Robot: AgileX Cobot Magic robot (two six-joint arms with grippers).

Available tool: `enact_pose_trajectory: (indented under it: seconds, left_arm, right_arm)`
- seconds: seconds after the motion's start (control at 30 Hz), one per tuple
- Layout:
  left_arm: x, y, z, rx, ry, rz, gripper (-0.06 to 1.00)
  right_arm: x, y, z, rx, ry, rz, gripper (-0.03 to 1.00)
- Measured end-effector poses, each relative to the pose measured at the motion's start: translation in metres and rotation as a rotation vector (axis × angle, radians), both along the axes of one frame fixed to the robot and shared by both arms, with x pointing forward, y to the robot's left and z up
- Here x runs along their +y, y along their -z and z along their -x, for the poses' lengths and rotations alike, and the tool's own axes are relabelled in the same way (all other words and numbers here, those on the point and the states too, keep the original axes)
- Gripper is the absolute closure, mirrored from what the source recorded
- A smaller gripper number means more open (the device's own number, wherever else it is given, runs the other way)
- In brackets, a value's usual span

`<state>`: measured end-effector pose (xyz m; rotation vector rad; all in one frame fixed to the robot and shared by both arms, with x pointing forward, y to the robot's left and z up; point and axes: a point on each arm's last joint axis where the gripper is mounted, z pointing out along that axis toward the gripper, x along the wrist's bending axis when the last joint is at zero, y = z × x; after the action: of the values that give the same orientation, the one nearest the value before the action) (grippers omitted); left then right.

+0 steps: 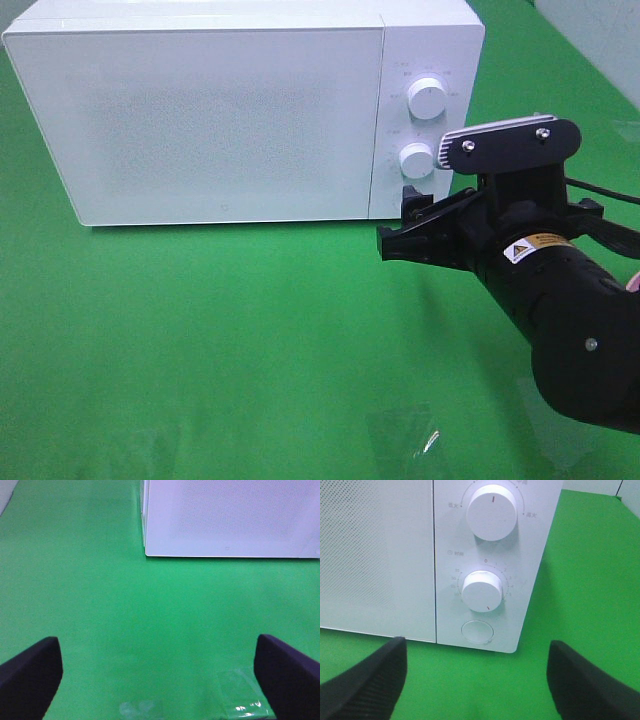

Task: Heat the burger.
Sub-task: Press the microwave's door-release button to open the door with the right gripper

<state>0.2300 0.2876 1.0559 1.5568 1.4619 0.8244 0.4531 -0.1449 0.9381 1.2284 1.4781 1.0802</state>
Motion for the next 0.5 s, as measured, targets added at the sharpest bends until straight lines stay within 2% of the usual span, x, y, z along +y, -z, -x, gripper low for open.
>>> enact_pose_trajectory:
  seconds: [0.1,0.13,0.2,0.23,0.27,0.3,0.33,0.37,0.4,0.43,0.47,0.5]
  left_arm:
    - [0.0,0.0,0.0,0.0,0.0,0.0,-0.03]
    - [0.0,0.0,0.0,0.0,0.0,0.0,-0.03]
    - [0.0,0.0,0.0,0.0,0.0,0.0,-0.03]
    - [0.0,0.0,0.0,0.0,0.0,0.0,-0.03]
    - [0.0,0.0,0.0,0.0,0.0,0.0,-0.03]
    - [0.0,0.0,0.0,0.0,0.0,0.0,-0.03]
    - [0.0,0.0,0.0,0.0,0.0,0.0,-0.03]
    - [0.0,0.0,0.0,0.0,0.0,0.0,-0.03]
    - [0.0,0.0,0.0,0.0,0.0,0.0,-0.03]
    - [0.0,0.0,0.0,0.0,0.0,0.0,-0.03]
    - [0.0,0.0,0.0,0.0,0.0,0.0,-0.03]
    - [0.0,0.0,0.0,0.0,0.0,0.0,-0.03]
  right_arm:
    - [0.0,0.0,0.0,0.006,0.018,-0.082,0.31]
    - [0.0,0.0,0.0,0.006,0.018,-0.082,0.31]
    - [0.0,0.0,0.0,0.013,0.038,-0.175,0.39]
    - [0.0,0.0,0.0,0.013,0.038,-0.175,0.39]
    - [-0.0001,0.0,0.0,0.019,0.055,-0.252,0.47]
    - [-0.0001,0.0,0.0,0.019,0.055,-0.252,0.47]
    - [-0.0001,0.0,0.0,0.027,0.076,-0.347,0.53]
    - [-0.0001,0.0,0.0,0.027,0.076,-0.347,0.53]
    - [-0.0001,0.0,0.0,0.036,0.102,-0.468,0.61]
    - [-0.0001,0.0,0.0,0.036,0.102,-0.468,0.61]
    - [-0.0001,0.0,0.0,0.045,0.127,-0.585,0.69]
    - [-0.0001,0.0,0.0,0.045,0.127,-0.585,0.69]
